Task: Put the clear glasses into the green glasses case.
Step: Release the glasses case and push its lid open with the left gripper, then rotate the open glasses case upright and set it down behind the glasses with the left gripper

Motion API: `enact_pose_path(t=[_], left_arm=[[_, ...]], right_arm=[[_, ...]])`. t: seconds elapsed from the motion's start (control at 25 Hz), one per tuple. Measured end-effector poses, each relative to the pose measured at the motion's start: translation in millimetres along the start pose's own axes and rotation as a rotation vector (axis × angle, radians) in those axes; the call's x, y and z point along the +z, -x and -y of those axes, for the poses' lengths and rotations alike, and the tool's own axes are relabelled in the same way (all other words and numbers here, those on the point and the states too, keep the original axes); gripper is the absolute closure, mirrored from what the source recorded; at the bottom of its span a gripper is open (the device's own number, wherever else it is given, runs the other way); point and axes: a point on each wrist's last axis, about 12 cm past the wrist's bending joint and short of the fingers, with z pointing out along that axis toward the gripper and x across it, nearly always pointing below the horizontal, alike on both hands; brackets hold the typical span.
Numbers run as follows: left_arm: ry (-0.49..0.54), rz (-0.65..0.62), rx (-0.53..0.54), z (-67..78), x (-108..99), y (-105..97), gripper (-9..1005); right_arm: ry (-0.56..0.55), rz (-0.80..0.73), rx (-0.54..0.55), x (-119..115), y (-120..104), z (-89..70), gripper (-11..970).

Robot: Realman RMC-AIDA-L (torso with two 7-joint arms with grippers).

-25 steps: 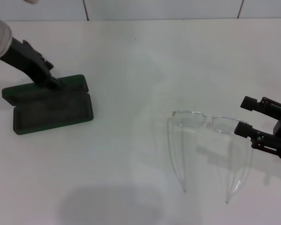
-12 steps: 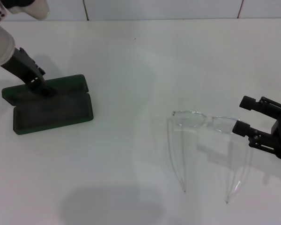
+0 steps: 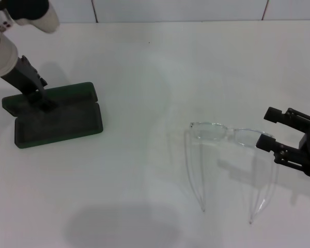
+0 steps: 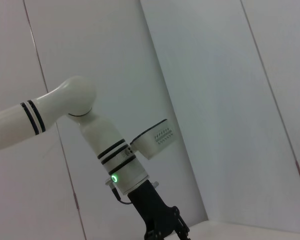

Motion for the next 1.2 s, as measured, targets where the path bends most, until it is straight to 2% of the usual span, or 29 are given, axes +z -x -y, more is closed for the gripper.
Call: enact_pose_path(t=[0.36,0.48,0.72,0.76,1.0,1.08,1.2], left_arm=[[0.011,-0.035,0.057,1.7,1.3,2.9,458],[0.016,-0.048,0.081,3.4,2.2,4.3,597],[0.016,-0.045,0.098,6.1,1.3,7.5,772],[0.016,-0.044,0.101,6.6,0.4,8.4,775],[-0.008,-0.024,0.14,19.3,-20.3,23.9,792],[-0.011,-0.008,0.152,24.9,-30.4,30.4,798],[0.009,0.028,0.166,32.6,-48.3,39.7,801]], right_arm=[[-0.001,-0.001,0.005,-0.6,-1.4,-1.2,261],[-0.004,0.001,0.014,-1.4,-2.9,-2.3,269],[-0.023,-0.003,0.012,-3.0,-5.2,-1.5,285],[-0.033,-0.008,0.013,-2.9,-6.1,-0.6,287],[-0.099,-0.061,0.019,-1.1,-10.2,9.7,303],[-0.083,-0.084,0.008,0.8,-2.8,15.8,308],[0.003,-0.132,0.002,8.3,20.4,24.2,316]])
